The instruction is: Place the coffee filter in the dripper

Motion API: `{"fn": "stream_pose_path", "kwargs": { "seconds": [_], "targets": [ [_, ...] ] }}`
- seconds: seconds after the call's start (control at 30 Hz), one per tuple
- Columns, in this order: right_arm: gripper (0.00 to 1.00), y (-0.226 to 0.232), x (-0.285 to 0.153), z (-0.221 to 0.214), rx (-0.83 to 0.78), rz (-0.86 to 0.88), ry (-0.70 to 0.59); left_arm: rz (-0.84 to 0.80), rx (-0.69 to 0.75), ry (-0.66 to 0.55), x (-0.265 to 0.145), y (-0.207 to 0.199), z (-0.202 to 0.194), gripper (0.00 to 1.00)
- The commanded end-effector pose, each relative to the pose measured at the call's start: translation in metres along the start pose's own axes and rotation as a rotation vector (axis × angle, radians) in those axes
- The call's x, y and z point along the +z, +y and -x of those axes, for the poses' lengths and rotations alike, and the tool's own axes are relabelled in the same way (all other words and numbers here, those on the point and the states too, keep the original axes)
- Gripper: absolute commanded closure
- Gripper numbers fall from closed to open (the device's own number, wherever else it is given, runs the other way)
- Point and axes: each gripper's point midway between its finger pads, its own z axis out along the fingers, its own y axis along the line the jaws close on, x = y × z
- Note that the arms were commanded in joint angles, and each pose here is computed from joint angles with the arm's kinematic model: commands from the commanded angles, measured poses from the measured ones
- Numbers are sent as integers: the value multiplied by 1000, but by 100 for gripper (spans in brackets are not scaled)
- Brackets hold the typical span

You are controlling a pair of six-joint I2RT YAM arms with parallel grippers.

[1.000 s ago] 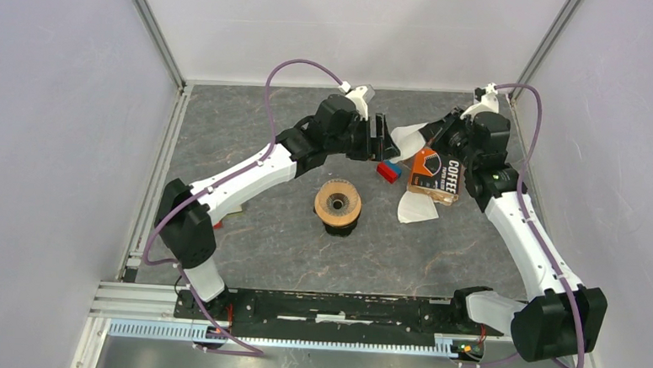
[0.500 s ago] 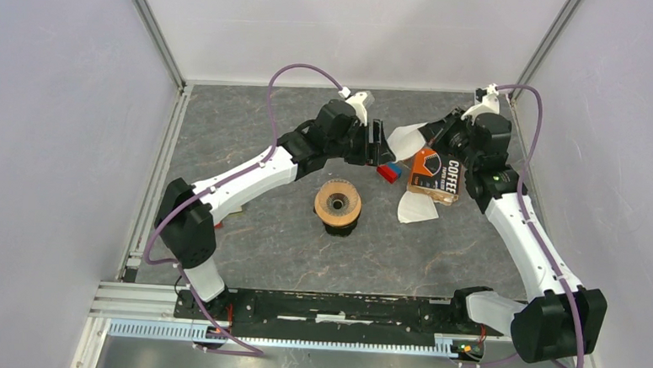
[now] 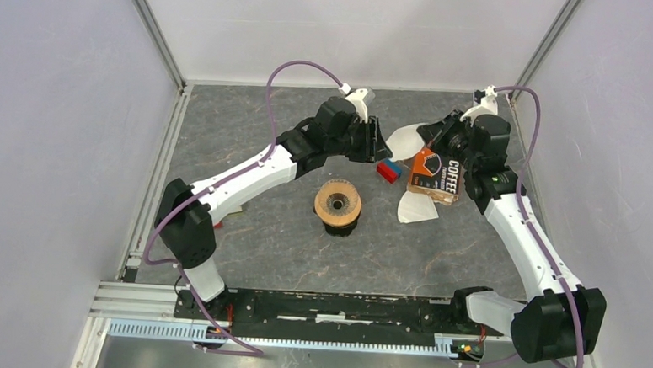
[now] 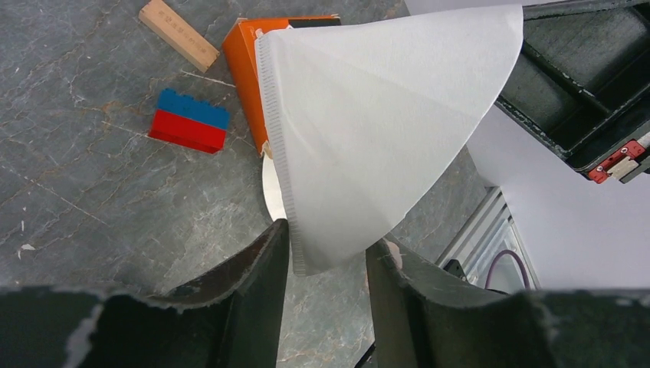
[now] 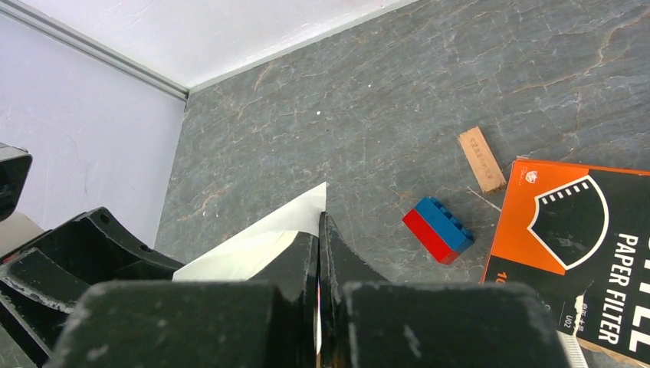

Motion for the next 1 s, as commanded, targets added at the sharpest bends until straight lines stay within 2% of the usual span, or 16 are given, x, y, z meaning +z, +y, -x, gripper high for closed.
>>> {"fn": "stream_pose_path", "kwargs": {
  "seconds": [0.0,0.53,0.8,0.9,0.97],
  "targets": [
    [100,12,-7,14,-7,45,-51,-27,40,-28,3,-9,12,54],
    [100,13,-7,11,-18,63,-44,4,54,-34,1,-2,12,70],
    [100,11,-7,1,-36,82,-22,-1,72,-39,2,-2,17,87],
    [100,14,-8,1,-59,113,-38,-12,75,-42,2,-4,19,96],
    [100,15,-8,-2,-69,125,-38,-18,76,-41,2,-6,20,98]
  ]
}}
